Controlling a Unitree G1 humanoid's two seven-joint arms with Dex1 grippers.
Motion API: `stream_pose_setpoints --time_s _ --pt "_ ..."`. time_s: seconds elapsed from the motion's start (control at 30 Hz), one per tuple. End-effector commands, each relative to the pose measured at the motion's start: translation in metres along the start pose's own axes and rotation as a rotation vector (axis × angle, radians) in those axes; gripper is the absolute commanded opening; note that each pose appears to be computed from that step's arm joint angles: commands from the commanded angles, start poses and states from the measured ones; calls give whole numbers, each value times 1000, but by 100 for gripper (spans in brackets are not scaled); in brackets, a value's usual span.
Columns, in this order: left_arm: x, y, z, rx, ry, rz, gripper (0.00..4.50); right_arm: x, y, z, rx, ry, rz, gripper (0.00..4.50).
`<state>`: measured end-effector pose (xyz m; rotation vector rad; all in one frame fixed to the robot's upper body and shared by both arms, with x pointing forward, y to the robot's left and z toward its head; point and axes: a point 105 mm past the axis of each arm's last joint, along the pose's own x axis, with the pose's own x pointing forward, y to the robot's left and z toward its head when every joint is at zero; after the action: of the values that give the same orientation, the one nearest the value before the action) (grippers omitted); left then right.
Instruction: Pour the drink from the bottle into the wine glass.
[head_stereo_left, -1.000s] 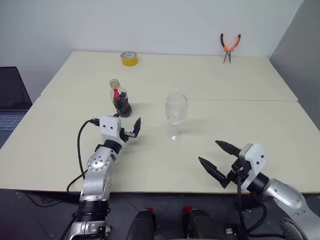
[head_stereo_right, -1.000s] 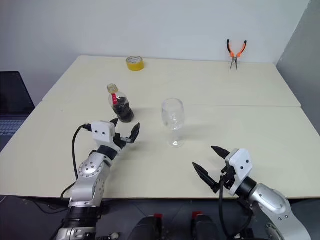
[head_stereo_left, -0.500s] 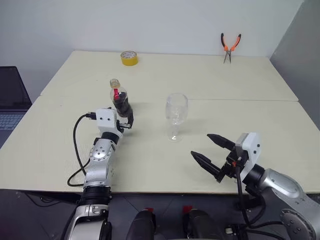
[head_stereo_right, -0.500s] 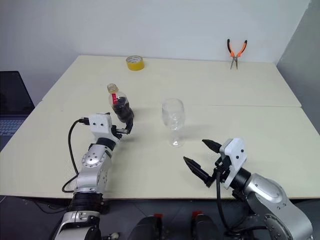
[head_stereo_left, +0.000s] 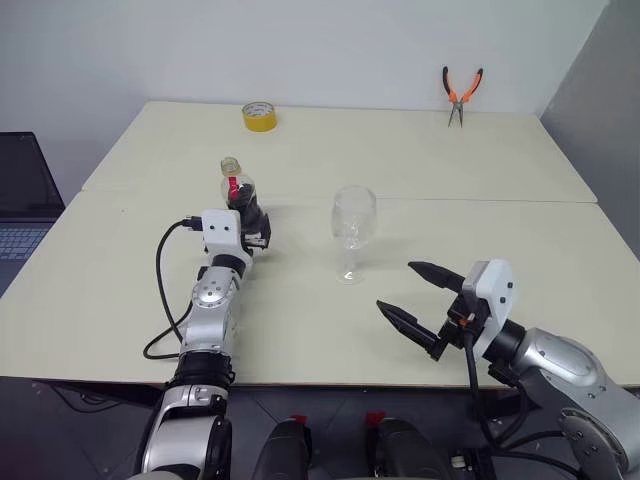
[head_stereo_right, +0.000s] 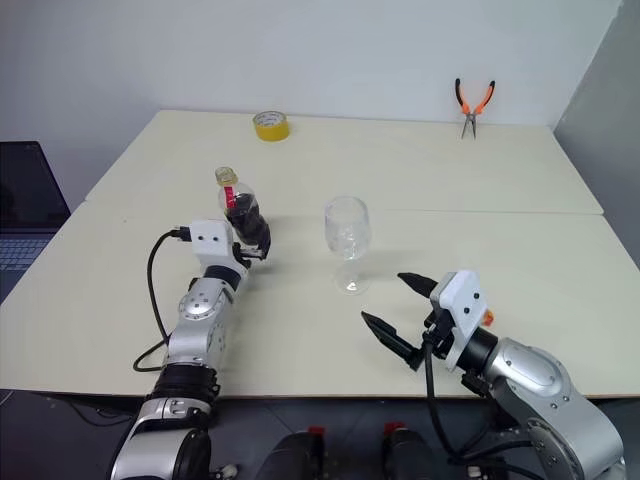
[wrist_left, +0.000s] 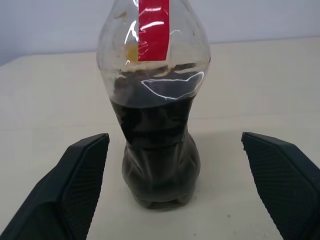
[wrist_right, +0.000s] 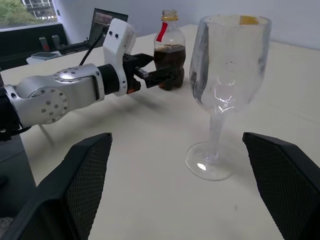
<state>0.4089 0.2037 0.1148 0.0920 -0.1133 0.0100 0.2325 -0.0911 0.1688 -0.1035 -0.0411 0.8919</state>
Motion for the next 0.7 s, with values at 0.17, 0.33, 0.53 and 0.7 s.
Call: stream_pose_setpoints --time_s 0.17,0.33,0.53,0.7 --pt "13 4 12 3 -46 49 450 5 1 7 -33 -34 17 447" --pt "20 5 15 -9 -49 57 450 8 2 9 -35 -42 23 447" --pt "28 5 19 -8 -47 43 450 11 2 12 -40 -54 23 447" --pt "29 8 18 -18 -45 39 362 11 2 12 -41 -57 19 450"
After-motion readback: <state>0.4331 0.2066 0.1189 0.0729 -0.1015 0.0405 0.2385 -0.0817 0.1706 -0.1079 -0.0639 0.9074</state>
